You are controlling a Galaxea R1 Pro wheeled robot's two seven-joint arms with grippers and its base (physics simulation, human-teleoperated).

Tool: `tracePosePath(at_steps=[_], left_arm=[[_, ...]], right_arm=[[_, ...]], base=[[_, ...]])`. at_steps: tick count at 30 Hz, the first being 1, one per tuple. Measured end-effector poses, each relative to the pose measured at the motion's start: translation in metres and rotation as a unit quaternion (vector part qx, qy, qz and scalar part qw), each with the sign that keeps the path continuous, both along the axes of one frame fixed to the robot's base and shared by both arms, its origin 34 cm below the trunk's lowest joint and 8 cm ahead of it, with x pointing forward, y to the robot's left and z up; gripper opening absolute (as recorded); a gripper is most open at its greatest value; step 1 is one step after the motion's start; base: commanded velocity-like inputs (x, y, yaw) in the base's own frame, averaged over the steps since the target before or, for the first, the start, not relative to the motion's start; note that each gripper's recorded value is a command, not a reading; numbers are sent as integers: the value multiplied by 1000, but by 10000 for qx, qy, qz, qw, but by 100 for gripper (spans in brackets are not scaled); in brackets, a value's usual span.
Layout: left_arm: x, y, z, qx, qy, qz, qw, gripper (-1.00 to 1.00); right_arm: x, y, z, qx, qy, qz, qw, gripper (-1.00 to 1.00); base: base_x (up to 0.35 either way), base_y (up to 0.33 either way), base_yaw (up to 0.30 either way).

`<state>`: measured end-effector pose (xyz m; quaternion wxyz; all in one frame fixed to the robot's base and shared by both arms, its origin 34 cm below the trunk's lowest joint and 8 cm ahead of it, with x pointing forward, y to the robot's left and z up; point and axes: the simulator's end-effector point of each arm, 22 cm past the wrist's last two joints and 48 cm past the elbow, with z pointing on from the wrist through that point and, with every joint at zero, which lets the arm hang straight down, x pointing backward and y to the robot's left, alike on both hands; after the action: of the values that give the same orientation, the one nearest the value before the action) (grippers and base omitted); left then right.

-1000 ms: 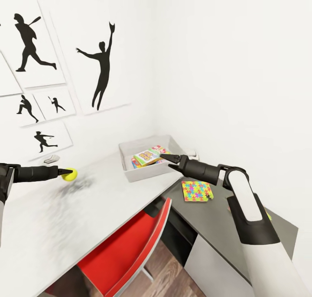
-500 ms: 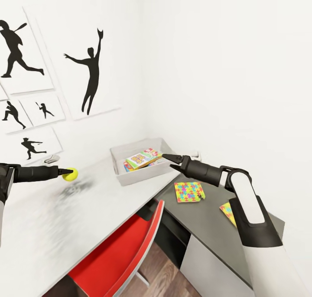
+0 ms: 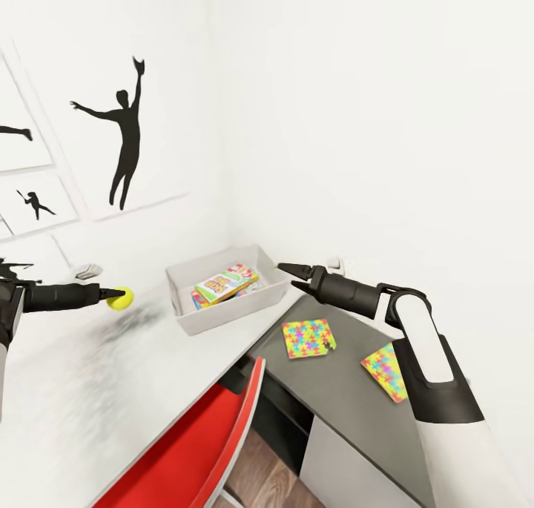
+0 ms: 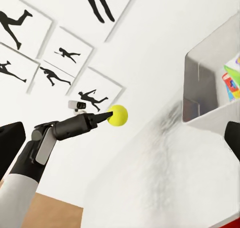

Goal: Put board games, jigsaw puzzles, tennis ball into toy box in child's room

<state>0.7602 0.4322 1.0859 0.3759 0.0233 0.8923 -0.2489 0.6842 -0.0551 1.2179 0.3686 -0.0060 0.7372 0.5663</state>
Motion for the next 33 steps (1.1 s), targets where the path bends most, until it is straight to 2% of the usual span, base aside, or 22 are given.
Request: tracePosePath(at_steps=[33], left_arm=[[-4, 1, 38, 37, -307, 8, 9995, -100]], right_arm=[[-13, 1, 30, 0, -262, 9, 9997, 100]], base=[[116, -4, -170]])
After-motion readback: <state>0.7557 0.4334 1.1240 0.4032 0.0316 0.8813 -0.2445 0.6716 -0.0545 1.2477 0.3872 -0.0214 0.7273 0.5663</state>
